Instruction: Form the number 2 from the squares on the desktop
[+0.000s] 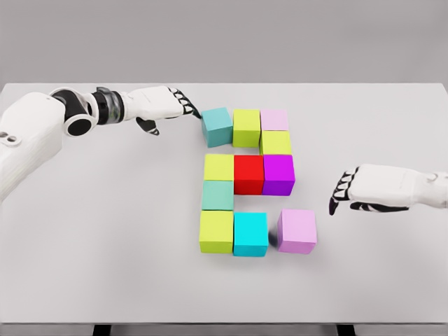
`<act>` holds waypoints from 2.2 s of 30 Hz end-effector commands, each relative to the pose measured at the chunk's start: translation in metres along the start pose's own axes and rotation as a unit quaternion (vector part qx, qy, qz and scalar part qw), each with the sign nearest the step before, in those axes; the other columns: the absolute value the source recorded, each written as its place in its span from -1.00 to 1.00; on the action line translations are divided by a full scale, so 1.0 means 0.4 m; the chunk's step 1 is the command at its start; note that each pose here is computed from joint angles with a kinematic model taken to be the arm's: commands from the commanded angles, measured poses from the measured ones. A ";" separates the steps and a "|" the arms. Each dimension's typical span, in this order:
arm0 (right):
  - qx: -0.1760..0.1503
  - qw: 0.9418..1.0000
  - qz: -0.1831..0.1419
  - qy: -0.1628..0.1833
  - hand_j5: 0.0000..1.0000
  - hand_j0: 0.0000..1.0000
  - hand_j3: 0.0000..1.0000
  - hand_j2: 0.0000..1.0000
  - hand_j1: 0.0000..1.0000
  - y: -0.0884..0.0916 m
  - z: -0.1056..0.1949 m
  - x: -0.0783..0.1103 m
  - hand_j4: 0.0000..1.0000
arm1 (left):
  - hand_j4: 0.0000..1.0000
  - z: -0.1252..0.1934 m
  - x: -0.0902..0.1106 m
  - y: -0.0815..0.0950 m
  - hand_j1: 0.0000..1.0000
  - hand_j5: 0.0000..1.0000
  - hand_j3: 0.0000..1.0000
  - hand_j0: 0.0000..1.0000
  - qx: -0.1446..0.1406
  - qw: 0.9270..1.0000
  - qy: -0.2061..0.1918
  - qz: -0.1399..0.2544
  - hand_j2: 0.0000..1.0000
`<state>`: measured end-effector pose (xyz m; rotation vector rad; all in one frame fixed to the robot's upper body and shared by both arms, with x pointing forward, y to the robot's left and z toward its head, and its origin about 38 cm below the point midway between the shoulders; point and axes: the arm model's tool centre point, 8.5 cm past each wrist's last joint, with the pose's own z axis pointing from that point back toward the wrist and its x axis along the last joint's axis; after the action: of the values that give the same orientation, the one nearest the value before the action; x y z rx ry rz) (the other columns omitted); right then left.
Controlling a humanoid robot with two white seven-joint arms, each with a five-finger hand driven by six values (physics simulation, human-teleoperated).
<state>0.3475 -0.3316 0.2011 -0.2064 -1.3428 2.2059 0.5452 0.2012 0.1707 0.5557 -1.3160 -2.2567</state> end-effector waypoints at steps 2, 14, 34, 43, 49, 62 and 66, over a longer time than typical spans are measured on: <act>-0.011 1.000 -0.010 -0.002 0.13 0.13 0.13 0.13 0.13 0.014 0.000 0.004 0.13 | 0.92 -0.009 0.006 0.006 0.92 0.92 0.92 0.92 0.004 1.000 -0.003 0.003 0.92; -0.057 0.998 0.009 0.000 0.13 0.13 0.13 0.13 0.13 0.055 -0.017 0.009 0.13 | 1.00 -0.019 0.005 0.020 1.00 1.00 1.00 1.00 0.011 1.000 0.000 0.008 1.00; -0.044 0.999 0.014 -0.013 0.13 0.13 0.13 0.13 0.13 0.114 -0.042 0.031 0.13 | 1.00 -0.010 -0.010 0.007 1.00 1.00 1.00 1.00 0.011 1.000 0.010 0.018 1.00; -0.044 0.999 0.010 -0.011 0.13 0.13 0.13 0.13 0.13 0.125 -0.056 0.023 0.13 | 1.00 -0.008 -0.010 -0.002 1.00 1.00 1.00 1.00 0.006 1.000 0.010 0.019 1.00; -0.049 0.999 0.011 -0.015 0.13 0.13 0.13 0.13 0.13 0.120 -0.066 0.027 0.13 | 1.00 -0.001 -0.017 -0.003 1.00 1.00 1.00 1.00 0.007 1.000 0.014 0.020 1.00; -0.053 0.998 0.012 -0.032 0.10 0.10 0.10 0.10 0.10 0.116 -0.081 0.052 0.10 | 1.00 0.004 -0.018 -0.019 1.00 1.00 1.00 1.00 -0.008 1.000 0.014 0.018 1.00; -0.054 0.998 0.012 -0.033 0.10 0.10 0.10 0.10 0.10 0.115 -0.083 0.054 0.10 | 1.00 -0.001 -0.014 -0.018 1.00 1.00 1.00 1.00 -0.010 1.000 0.012 0.018 1.00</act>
<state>0.3258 -0.3116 0.1474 -0.1951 -1.4979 2.1855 0.5483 0.2081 0.1643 0.5497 -1.2762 -2.2291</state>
